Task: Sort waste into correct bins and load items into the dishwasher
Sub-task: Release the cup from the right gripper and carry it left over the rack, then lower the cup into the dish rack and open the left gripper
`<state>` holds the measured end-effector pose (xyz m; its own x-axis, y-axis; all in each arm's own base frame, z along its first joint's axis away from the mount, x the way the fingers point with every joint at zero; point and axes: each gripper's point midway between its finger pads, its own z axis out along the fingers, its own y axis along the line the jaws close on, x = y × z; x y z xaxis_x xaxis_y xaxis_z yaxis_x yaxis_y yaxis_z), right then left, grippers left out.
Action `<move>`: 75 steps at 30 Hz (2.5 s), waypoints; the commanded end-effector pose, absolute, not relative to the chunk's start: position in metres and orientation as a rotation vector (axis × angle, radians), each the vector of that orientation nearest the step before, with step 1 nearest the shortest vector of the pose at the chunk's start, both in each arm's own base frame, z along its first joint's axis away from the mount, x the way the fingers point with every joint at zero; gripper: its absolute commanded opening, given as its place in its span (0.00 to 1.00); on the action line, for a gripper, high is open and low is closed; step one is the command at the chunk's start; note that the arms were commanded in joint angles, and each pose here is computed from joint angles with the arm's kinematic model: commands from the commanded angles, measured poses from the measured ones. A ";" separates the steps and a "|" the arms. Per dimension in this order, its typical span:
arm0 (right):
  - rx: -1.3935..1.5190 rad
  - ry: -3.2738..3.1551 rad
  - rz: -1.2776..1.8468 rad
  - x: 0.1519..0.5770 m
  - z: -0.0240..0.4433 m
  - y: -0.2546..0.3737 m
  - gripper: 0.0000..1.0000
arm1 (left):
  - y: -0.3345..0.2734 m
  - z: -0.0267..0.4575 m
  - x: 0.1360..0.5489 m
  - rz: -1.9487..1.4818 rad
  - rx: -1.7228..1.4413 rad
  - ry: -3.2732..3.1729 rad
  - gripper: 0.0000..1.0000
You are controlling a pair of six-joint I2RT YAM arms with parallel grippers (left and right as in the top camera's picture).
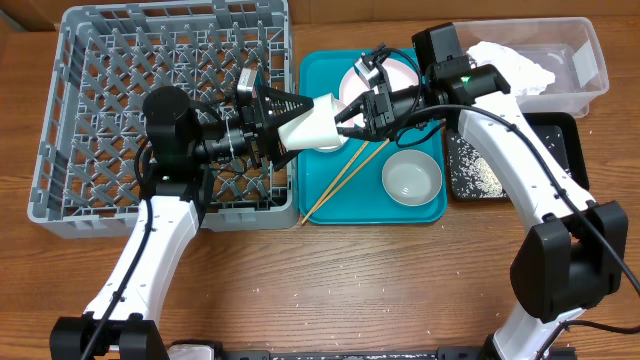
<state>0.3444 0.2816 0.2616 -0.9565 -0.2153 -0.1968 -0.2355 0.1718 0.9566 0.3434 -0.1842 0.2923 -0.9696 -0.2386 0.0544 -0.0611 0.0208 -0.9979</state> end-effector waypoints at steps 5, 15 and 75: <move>-0.488 2.394 1.882 0.349 0.252 0.279 0.04 | -0.184 0.299 0.339 -2.098 -0.241 2.146 0.95; -0.486 2.396 1.883 0.348 0.252 0.279 0.11 | -0.184 0.299 0.338 -2.098 -0.224 2.147 0.40; -0.011 2.887 1.120 0.369 0.167 0.180 0.93 | -0.083 0.118 0.350 0.000 -0.310 3.176 0.92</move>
